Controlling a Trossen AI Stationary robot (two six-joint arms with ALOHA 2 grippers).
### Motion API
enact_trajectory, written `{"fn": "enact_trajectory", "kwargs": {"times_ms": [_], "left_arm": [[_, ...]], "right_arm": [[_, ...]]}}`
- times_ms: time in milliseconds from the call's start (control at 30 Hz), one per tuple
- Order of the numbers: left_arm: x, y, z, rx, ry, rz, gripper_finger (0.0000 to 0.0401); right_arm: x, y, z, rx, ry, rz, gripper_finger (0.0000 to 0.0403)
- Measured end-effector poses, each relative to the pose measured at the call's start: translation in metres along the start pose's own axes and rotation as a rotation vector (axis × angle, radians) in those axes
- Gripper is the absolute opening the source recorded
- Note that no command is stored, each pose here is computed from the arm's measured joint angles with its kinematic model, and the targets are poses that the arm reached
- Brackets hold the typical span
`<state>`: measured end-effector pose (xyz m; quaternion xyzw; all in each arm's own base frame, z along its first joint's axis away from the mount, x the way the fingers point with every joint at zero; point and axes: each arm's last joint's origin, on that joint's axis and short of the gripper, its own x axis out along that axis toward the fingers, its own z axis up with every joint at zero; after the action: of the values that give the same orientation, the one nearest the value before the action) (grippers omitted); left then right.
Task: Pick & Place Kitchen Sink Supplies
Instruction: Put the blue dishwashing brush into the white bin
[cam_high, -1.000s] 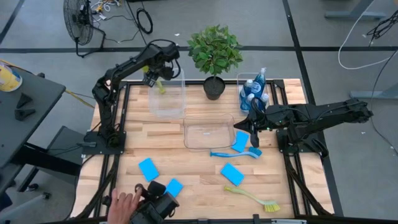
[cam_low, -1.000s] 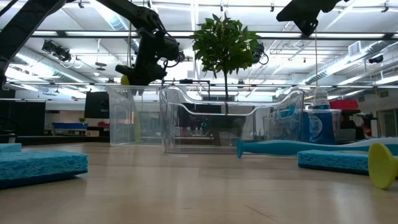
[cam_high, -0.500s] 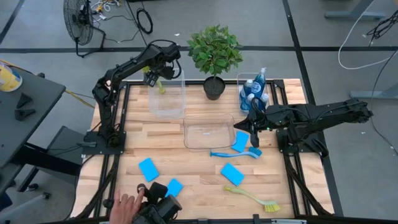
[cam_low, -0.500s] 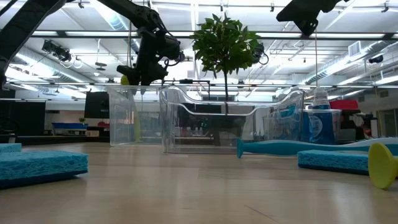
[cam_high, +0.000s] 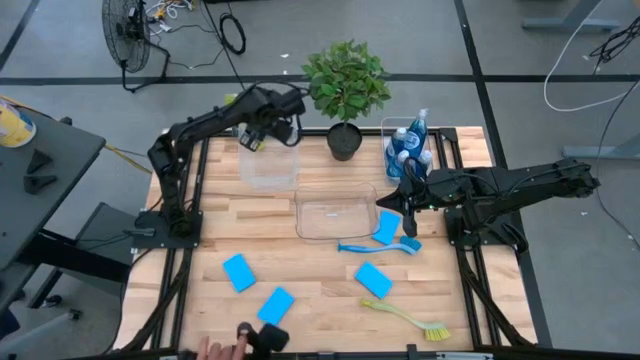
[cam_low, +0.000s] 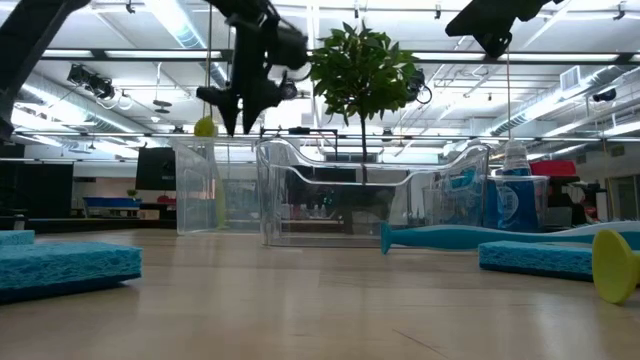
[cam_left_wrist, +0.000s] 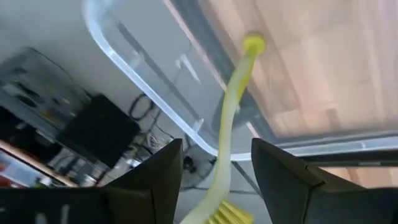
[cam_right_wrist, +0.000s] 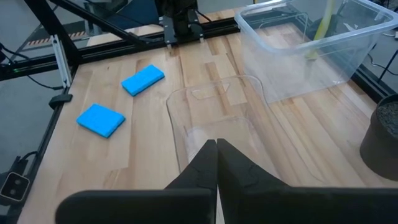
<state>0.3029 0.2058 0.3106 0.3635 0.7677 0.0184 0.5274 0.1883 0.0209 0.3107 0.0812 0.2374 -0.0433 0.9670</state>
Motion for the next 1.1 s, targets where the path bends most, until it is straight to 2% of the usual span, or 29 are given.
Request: {"fn": "enact_trajectory", "kwargs": {"times_ms": [200,467,667,833,1100], "left_arm": [[-0.041,-0.018,0.011,-0.054,-0.074,0.072,0.0197],[-0.098,-0.054,0.010,-0.184,-0.245,0.073,0.0197],[-0.144,-0.087,0.015,-0.309,-0.520,-0.018,0.0197],[-0.174,-0.113,0.022,-0.350,-0.686,-0.110,0.0197],[-0.197,-0.141,0.037,-0.381,-0.780,-0.220,0.0197]], "right_arm": [[0.000,0.000,0.000,-0.016,0.003,-0.001,0.0004],[0.000,0.001,-0.001,-0.021,0.014,0.027,0.0004],[0.000,0.001,-0.006,-0.031,0.072,0.081,0.0004],[0.000,0.001,-0.008,-0.050,0.097,0.078,0.0004],[-0.001,0.000,-0.012,-0.130,0.136,0.096,0.0004]]}}
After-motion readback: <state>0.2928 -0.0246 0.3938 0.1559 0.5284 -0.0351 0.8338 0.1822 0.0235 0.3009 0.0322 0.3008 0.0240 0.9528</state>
